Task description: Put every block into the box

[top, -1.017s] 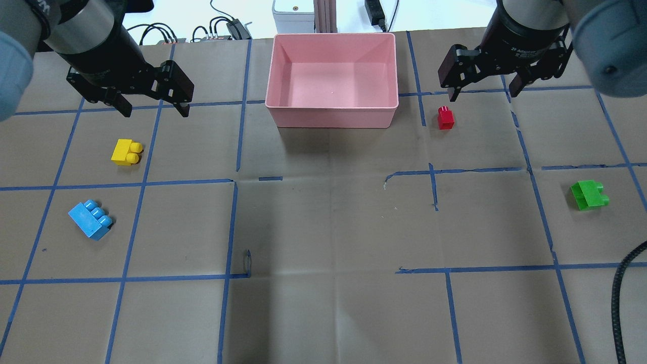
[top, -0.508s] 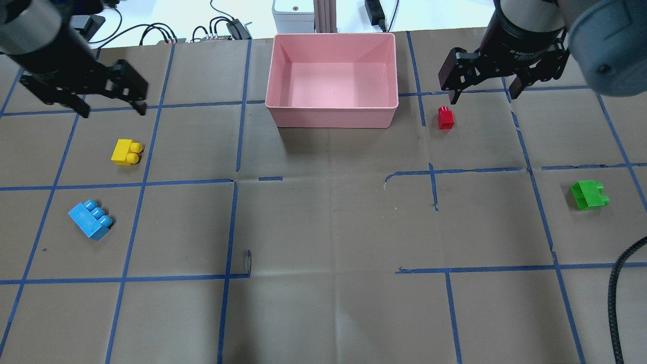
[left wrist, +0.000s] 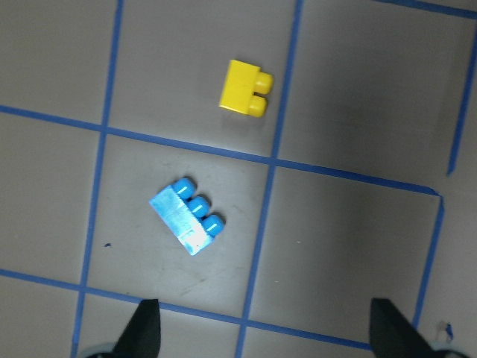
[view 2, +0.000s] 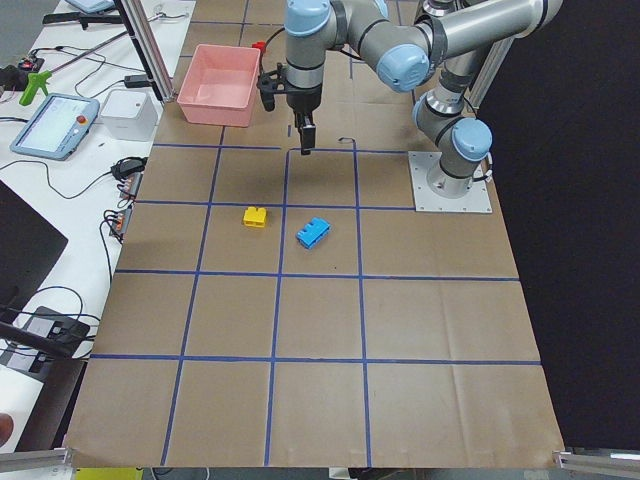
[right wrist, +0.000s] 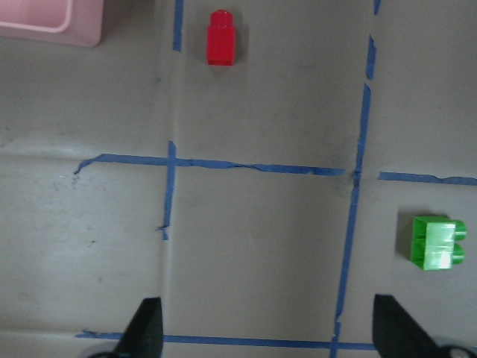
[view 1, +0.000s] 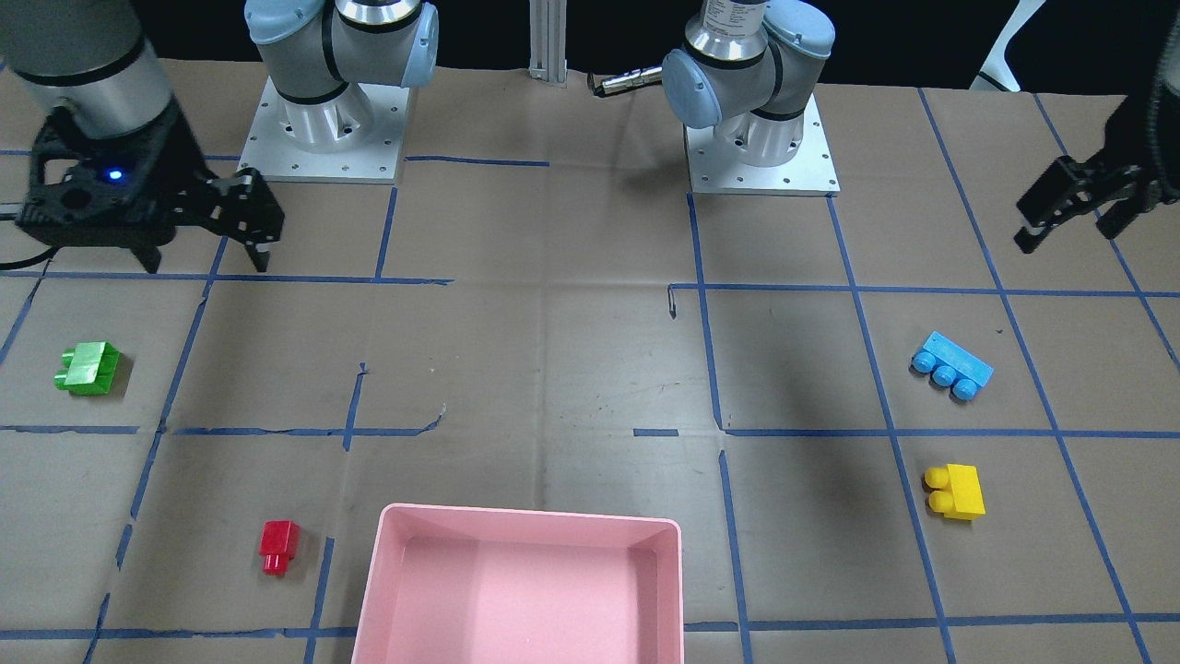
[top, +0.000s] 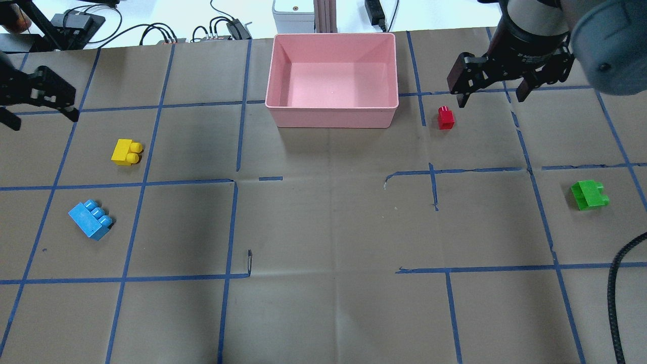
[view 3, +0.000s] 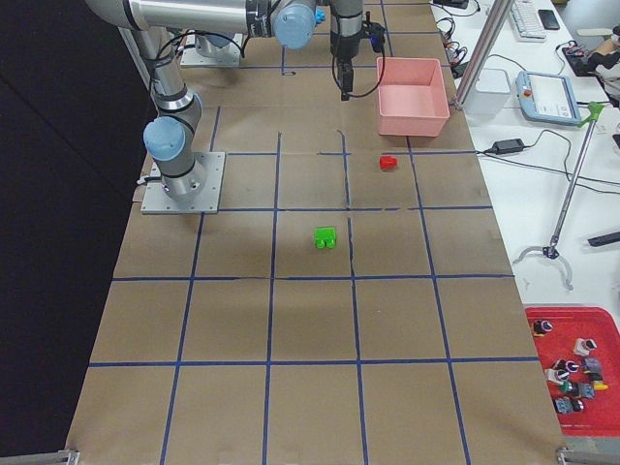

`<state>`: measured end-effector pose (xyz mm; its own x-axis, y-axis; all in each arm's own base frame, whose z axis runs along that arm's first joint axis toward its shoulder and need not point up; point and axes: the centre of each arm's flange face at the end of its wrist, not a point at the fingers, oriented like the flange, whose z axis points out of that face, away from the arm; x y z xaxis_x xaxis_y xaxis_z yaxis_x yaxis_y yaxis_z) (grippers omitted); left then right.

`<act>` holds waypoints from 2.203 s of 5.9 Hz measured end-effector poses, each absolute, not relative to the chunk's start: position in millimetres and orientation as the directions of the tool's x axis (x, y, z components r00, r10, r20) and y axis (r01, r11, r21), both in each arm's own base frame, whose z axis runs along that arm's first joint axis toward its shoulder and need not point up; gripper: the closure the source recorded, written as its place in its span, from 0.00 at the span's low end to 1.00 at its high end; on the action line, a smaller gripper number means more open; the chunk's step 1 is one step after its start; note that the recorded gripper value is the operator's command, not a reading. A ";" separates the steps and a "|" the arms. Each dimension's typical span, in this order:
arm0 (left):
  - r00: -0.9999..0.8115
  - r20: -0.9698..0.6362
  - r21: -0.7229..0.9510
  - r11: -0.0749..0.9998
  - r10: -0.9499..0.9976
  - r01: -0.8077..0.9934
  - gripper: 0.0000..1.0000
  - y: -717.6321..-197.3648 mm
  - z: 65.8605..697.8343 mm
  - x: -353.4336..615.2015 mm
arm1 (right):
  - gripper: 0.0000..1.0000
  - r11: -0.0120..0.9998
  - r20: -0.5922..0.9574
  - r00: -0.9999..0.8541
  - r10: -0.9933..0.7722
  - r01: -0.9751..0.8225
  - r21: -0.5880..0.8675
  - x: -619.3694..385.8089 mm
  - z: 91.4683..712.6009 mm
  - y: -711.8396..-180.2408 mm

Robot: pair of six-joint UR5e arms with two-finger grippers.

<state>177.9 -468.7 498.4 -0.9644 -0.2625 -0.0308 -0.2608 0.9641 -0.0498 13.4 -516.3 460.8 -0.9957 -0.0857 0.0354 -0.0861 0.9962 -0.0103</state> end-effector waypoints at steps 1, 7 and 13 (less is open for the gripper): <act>-0.928 -0.024 -0.045 0.927 -0.373 -0.371 0.00 -461.5 494.9 199.3 | 0.02 0.995 0.029 -0.995 -0.100 -0.100 0.001 -43.3 443.3 -511.9; -0.543 -0.011 0.009 0.543 -0.840 -0.840 0.00 -449.5 384.9 204.2 | 0.01 0.994 0.025 -1.000 -0.006 -0.009 -0.108 -151.5 275.6 -468.8; -0.533 -0.044 0.113 0.526 -0.845 -0.843 0.00 -483.1 202.5 231.8 | 0.04 0.989 -0.020 -0.999 -0.026 -0.023 -0.145 -223.4 192.9 -461.9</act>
<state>231.8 -483.1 202.5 -0.5334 -0.8447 -0.0438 -0.8428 0.5263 0.1132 -223.4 -461.9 192.9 -0.9995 -0.0264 -0.0200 -0.0232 0.9892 -0.1446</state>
